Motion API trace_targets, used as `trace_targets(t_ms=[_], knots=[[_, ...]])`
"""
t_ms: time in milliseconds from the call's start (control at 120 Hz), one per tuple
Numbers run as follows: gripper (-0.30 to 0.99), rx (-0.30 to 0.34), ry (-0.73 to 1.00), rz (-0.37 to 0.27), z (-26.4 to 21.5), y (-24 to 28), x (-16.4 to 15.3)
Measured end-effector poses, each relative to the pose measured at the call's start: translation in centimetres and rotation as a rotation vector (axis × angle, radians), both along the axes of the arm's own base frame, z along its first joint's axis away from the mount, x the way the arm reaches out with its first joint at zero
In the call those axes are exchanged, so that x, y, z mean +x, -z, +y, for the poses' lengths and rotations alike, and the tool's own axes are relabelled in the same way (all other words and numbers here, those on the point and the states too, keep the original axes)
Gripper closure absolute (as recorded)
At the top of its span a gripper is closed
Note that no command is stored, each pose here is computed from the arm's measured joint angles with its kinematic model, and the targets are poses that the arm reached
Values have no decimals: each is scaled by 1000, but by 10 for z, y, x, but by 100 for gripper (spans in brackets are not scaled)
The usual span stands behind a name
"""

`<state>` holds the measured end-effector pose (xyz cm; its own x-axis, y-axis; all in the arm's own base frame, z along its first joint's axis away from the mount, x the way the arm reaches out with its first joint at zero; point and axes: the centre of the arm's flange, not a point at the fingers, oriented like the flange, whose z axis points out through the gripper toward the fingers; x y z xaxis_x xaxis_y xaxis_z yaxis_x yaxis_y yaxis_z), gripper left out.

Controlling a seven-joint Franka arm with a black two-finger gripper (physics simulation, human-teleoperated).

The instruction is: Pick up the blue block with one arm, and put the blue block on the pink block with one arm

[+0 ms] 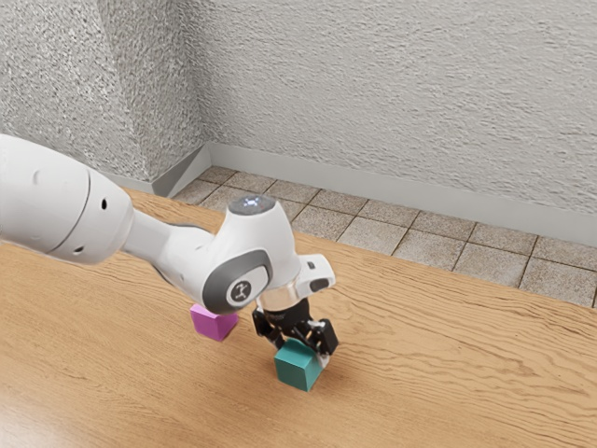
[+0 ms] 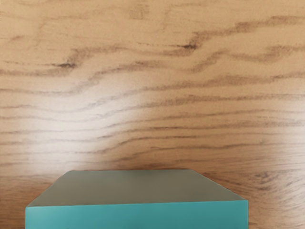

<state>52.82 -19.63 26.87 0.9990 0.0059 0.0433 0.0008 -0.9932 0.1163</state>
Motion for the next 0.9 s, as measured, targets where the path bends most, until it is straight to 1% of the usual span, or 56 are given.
trace_targets(t_ms=[208,900], knots=[[7,13,17,5,-1,6,-1],[26,47,61,-8,-3,6,-2]])
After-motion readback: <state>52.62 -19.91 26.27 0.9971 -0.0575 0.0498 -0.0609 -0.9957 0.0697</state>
